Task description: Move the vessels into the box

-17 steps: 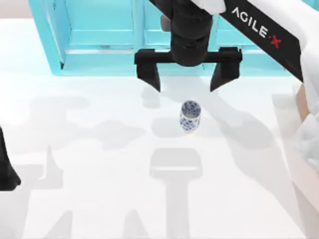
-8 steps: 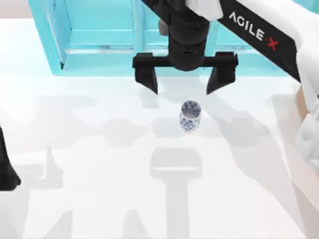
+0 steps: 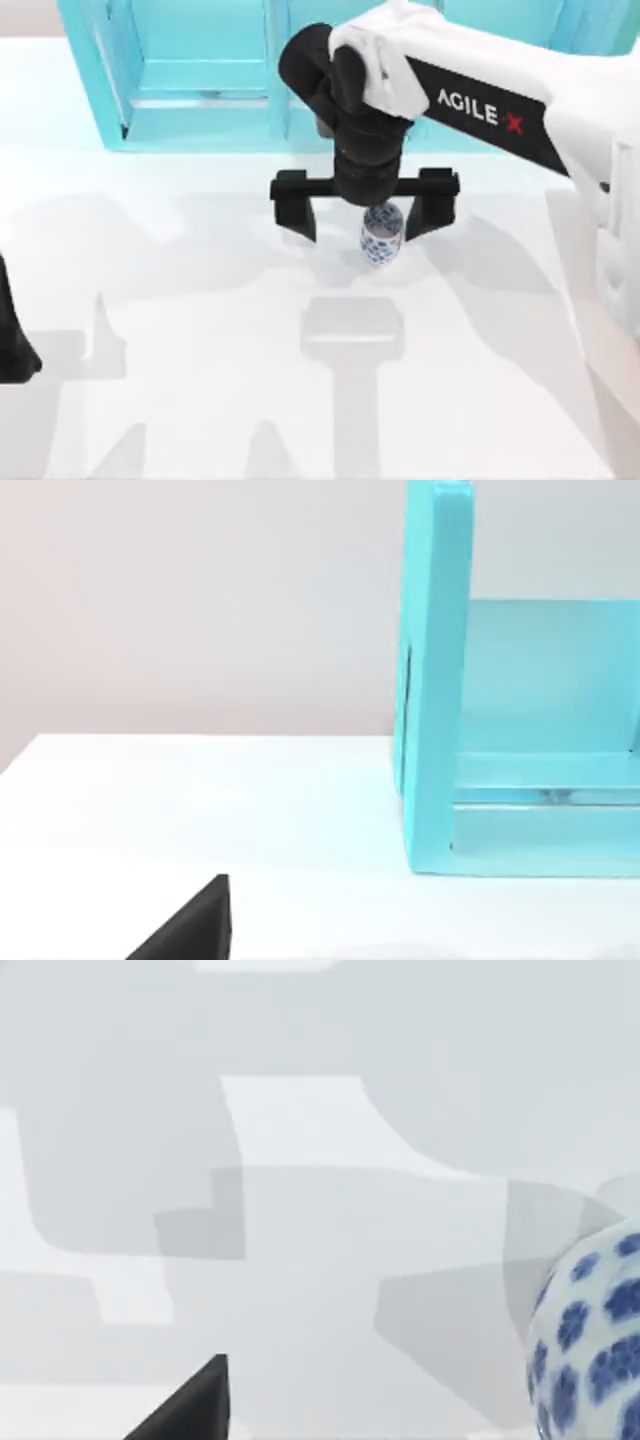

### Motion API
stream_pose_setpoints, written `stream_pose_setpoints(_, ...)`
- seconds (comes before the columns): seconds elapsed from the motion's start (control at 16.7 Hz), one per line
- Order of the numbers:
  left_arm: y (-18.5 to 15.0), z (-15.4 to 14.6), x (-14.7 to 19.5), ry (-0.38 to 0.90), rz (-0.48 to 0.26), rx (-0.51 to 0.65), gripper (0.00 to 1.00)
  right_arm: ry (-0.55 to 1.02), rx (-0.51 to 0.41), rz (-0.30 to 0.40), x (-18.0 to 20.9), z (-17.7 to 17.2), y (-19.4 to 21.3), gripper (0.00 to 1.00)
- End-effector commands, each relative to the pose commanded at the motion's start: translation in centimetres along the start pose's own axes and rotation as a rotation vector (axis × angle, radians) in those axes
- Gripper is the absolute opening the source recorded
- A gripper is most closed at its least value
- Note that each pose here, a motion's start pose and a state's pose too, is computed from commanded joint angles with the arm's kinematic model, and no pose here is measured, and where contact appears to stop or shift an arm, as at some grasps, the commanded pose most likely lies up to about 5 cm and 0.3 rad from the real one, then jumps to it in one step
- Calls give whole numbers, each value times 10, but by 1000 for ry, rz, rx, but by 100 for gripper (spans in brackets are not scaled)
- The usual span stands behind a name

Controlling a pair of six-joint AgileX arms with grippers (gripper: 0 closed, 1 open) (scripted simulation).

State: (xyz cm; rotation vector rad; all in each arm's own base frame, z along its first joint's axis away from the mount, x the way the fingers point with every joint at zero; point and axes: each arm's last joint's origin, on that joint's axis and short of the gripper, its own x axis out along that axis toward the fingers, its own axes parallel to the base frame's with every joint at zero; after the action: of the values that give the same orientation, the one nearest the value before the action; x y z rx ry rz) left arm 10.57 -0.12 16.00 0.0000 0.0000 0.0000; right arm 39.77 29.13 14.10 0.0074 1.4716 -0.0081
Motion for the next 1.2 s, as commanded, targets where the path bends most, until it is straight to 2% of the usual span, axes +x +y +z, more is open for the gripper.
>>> stream_pose_setpoints(0.3,0,0,0,0,0,0,100,0,0,0,3,0,0,100)
stream_pose_setpoints(1.08,0,0,0,0,0,0,100,0,0,0,3,0,0,2)
stream_pose_setpoints(1.2,0,0,0,0,0,0,100,0,0,0,3,0,0,0)
